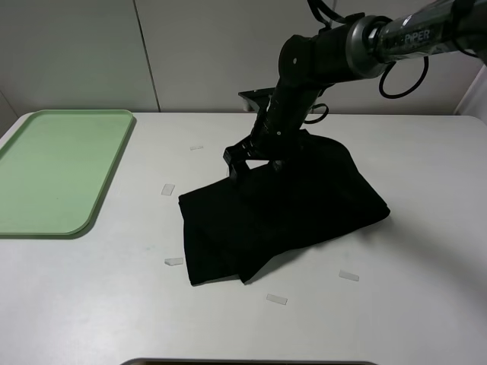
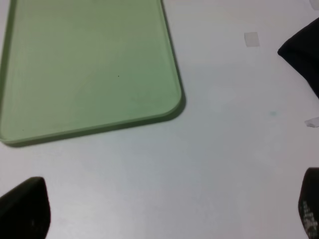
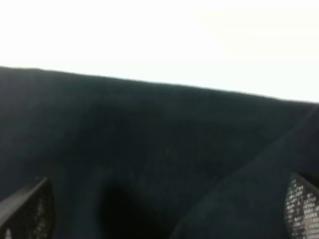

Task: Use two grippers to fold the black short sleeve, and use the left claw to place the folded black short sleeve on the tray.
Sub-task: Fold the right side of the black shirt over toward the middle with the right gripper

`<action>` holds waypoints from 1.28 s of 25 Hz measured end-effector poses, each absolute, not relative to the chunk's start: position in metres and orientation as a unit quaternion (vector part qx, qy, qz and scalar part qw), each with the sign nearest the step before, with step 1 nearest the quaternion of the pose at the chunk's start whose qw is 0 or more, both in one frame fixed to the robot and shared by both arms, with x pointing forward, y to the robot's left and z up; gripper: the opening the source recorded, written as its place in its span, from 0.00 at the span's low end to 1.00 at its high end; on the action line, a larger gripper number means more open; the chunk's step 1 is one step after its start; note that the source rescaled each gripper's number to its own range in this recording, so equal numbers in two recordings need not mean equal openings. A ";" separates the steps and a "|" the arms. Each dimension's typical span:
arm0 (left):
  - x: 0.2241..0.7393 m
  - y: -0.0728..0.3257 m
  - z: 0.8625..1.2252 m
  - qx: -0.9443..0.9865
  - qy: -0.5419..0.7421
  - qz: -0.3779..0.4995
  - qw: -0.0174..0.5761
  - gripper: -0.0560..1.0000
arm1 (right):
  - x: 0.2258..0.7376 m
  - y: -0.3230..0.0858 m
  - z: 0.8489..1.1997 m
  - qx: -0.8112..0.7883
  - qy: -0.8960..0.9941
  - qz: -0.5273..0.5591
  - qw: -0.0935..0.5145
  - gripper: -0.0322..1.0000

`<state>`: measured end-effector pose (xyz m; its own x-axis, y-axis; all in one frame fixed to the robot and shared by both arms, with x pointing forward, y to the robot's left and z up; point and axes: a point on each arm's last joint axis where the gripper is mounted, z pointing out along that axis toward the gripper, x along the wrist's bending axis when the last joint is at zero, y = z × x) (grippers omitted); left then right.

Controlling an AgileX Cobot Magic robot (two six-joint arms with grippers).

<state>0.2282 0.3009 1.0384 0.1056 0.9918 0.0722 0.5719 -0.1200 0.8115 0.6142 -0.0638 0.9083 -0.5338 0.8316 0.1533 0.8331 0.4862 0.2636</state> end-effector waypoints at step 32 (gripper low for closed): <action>0.228 0.301 1.038 0.672 0.582 0.330 0.319 1.00 | 0.602 -0.202 0.950 -0.497 -0.861 -0.011 -0.108 1.00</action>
